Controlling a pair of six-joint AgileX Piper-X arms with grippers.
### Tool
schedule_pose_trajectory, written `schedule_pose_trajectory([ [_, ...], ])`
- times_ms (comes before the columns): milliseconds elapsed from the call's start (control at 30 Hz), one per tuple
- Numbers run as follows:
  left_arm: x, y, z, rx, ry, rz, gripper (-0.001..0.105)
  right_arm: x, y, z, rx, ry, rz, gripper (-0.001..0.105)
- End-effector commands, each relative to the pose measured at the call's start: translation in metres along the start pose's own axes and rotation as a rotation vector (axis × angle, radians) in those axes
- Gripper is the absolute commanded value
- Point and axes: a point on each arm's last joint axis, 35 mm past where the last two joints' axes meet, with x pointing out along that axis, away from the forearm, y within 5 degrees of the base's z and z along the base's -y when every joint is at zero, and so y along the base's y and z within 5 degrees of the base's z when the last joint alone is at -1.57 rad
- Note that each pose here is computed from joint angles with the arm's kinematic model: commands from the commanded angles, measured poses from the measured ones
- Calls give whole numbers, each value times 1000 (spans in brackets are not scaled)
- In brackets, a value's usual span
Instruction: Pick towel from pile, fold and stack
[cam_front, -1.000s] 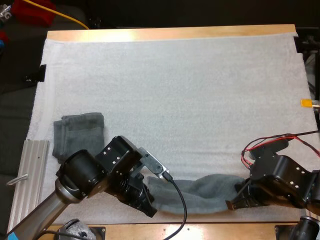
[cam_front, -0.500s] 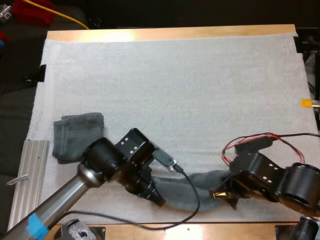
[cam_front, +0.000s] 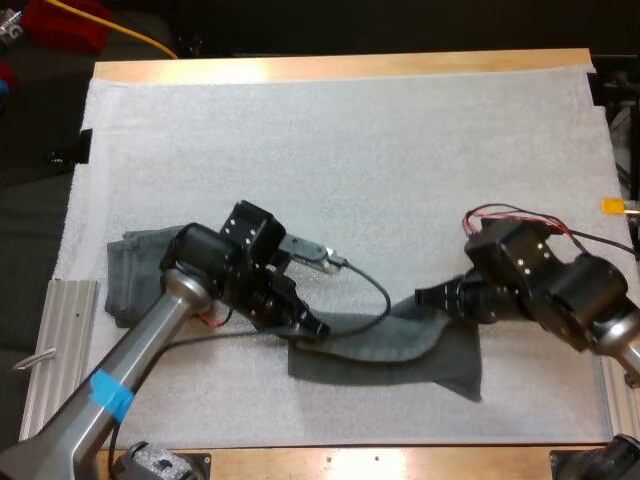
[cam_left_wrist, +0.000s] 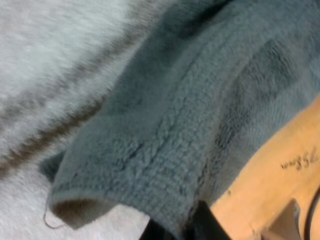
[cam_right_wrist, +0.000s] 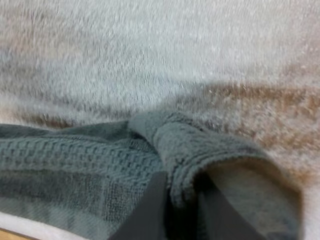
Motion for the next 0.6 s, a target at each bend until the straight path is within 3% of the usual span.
schedule_pose_trajectory([
  [0,-1,4,7,-4,-19,-35,0,4,-4,6,14,-6,31,1],
  [367,14,50,45,-190,-49,-204,0,44,-41,36,201,17,122,1],
  [567,17,63,63,-246,-125,-250,0,54,-59,49,309,-17,175,1],
])
